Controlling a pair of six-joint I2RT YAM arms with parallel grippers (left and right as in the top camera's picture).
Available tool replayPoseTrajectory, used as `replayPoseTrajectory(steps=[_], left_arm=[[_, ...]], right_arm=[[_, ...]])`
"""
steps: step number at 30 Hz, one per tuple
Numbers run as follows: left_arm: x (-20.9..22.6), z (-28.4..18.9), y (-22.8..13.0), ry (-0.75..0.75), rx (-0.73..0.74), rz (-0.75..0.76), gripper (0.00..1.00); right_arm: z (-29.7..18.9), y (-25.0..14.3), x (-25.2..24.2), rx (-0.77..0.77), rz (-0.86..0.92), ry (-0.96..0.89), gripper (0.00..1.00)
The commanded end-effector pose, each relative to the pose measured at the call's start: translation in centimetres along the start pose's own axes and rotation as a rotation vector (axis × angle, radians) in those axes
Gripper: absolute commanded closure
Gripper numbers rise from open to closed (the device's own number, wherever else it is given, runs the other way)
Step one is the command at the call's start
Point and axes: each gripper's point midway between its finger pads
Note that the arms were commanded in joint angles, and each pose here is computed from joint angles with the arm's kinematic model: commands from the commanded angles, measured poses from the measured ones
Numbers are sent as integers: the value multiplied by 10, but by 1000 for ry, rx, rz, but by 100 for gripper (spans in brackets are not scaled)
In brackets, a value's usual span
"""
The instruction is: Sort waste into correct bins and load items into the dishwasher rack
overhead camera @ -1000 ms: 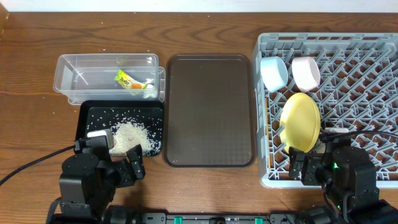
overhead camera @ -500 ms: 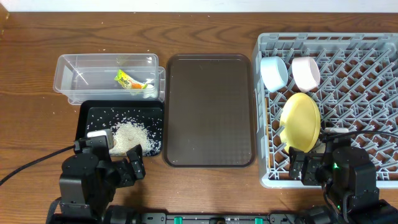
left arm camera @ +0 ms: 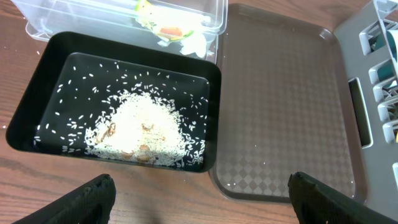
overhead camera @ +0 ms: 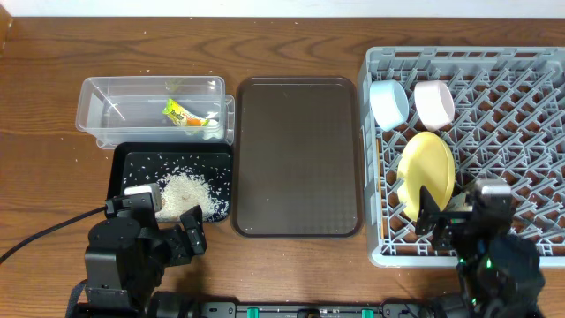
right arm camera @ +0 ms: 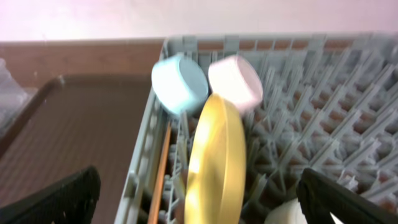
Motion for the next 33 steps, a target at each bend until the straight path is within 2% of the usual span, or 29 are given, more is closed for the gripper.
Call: replayPoseTrajectory(steps=[1, 9, 16, 19, 24, 33], left_arm=[[0, 0, -1, 0, 1, 1, 8], [0, 0, -1, 0, 2, 1, 8], [0, 0, -1, 0, 2, 1, 8], [0, 0, -1, 0, 2, 1, 8], [0, 0, -1, 0, 2, 1, 8], [0, 0, -1, 0, 2, 1, 8]], right_arm=[[3, -9, -5, -77, -42, -41, 1], [19, -15, -16, -265, -63, -138, 1], [39, -20, -9, -381, -145, -131, 1], [48, -34, -9, -369, -149, -128, 1], [57, -63, -5, -243, -153, -99, 1], [57, -61, -4, -252, -143, -95, 1]])
Point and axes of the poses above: each gripper's point midway between its finger pads, its own z axis out along the fingers, its own x axis along the line the jaws close on, y = z × x, and after that the axes turned 15 degrees about -z, right-handed
